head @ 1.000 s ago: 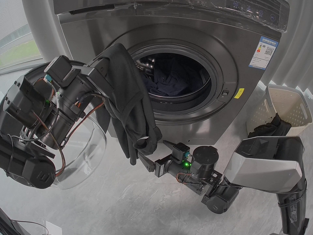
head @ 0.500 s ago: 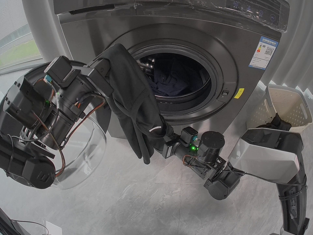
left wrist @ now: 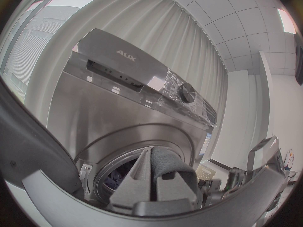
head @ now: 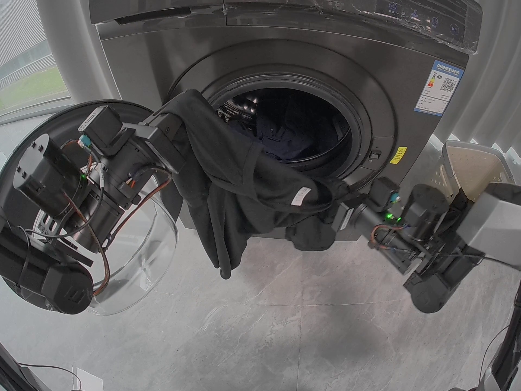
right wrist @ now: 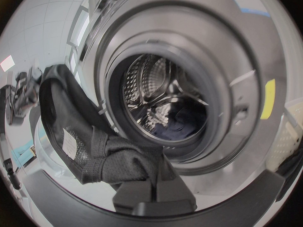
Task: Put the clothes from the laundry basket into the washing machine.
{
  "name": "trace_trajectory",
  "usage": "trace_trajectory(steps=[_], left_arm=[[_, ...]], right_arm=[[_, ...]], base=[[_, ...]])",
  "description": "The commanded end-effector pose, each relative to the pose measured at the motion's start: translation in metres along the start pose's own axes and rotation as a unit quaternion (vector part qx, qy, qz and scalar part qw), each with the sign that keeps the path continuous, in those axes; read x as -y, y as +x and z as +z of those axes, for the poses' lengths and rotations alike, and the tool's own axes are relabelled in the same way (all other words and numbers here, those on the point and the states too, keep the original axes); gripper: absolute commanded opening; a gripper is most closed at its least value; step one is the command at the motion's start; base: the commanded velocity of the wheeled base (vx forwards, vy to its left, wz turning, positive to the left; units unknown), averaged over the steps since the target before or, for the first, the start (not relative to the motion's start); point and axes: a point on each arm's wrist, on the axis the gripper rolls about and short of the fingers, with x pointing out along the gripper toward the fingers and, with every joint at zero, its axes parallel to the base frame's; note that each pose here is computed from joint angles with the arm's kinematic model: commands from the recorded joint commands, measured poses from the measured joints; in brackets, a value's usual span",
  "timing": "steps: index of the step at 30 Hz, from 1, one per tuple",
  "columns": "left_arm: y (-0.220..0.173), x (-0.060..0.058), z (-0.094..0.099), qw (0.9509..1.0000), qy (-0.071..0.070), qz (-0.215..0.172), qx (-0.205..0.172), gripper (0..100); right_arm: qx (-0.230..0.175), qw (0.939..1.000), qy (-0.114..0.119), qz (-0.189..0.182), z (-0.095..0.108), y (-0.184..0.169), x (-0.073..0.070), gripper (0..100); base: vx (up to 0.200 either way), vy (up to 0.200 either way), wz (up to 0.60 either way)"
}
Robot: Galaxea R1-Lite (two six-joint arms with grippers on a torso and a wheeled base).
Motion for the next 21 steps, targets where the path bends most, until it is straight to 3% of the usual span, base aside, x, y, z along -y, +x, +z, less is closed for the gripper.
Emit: trace_trajectory(steps=[1, 5, 10, 21], left_arm=[[-0.006, -0.006, -0.013, 0.9996, 0.000, 0.011, -0.027, 0], [-0.009, -0.007, -0.012, 0.9995, 0.001, 0.015, -0.029, 0], [-0.022, -0.014, -0.019, 0.9980, 0.008, 0.033, -0.054, 0], [-0.028, -0.020, -0.028, 0.9958, 0.012, 0.052, -0.075, 0]], right_arm=[[0.057, 0.9980, -0.005, -0.026, 0.053, -0.025, 0.019, 0], [0.088, 0.9956, -0.004, -0.031, 0.078, -0.040, 0.019, 0], [0.154, 0.9877, -0.010, -0.022, 0.116, -0.040, 0.012, 0], [0.196, 0.9798, -0.007, -0.037, 0.137, -0.045, 0.009, 0]], base=[[0.000, 0.000, 0.00], [0.000, 0.000, 0.00], [0.000, 0.000, 0.00], [0.000, 0.000, 0.00]])
